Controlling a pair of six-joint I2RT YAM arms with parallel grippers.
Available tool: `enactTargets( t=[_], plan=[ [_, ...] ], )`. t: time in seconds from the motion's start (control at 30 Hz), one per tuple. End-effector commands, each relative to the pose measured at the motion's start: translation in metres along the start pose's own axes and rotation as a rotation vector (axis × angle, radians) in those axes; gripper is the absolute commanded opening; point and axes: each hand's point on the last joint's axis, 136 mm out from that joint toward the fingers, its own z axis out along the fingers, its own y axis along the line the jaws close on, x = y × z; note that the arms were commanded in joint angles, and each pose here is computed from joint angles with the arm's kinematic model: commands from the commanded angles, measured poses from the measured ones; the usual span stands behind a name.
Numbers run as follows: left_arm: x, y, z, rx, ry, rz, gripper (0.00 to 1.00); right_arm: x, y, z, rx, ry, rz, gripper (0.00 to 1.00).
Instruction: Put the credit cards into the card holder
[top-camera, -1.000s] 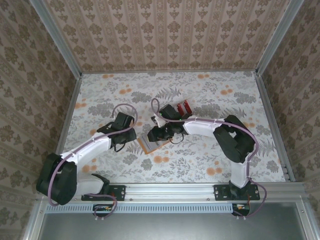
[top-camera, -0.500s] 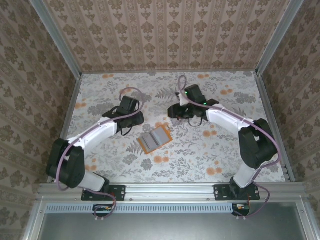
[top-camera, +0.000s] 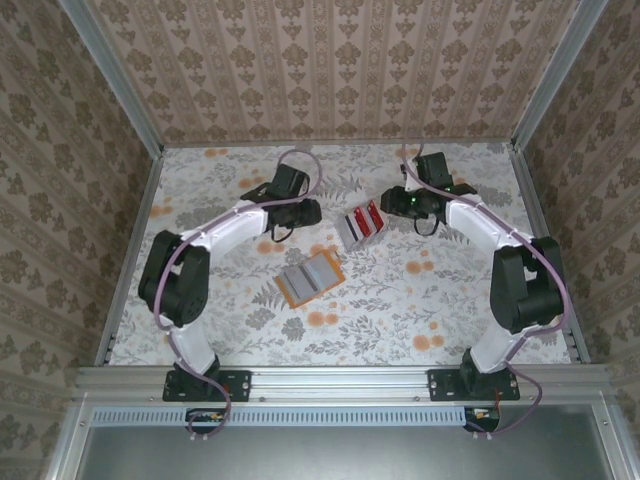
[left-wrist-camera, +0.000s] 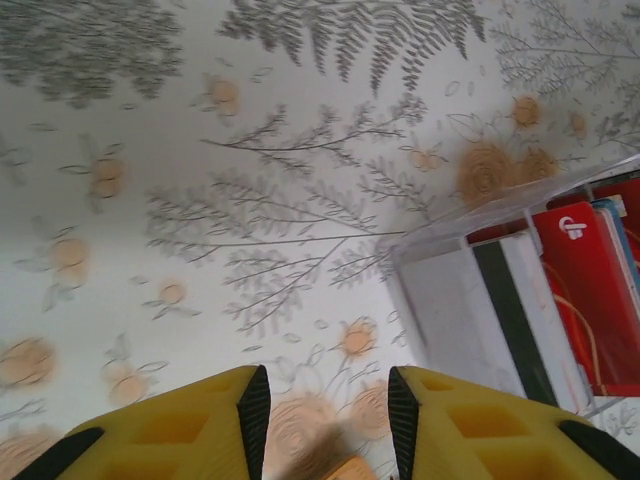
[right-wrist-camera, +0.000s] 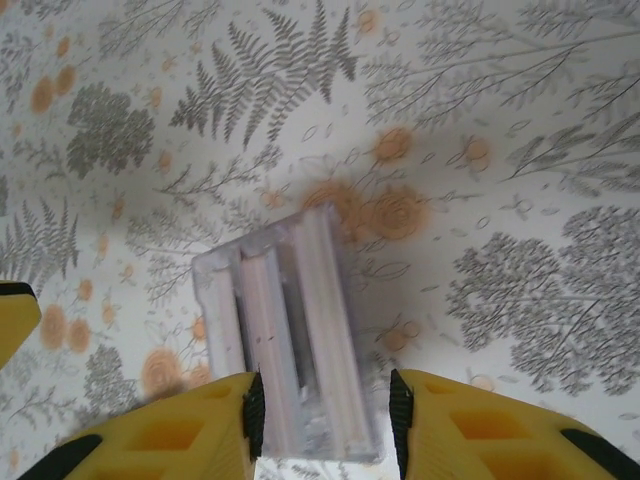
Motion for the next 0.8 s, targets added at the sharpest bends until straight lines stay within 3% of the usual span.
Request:
enactTargets(
  t=[0.0,0.4,0.77],
  plan=[
    [-0.002,-0.021,0.013,0.070,0.042,0.038,0.40,0.000,-0.016,0.007,0.056,0.039,-0.007,0.42],
    [-0.001,-0.052,0.065,0.146,0.125,0.031,0.41,-0.004,-0.019,0.033,0.007,0.093,0.024,0.44],
    [0.006,-0.062,0.083,0.160,0.159,0.030,0.41,-0.003,-0.008,0.043,-0.071,0.122,0.056,0.47]
  ],
)
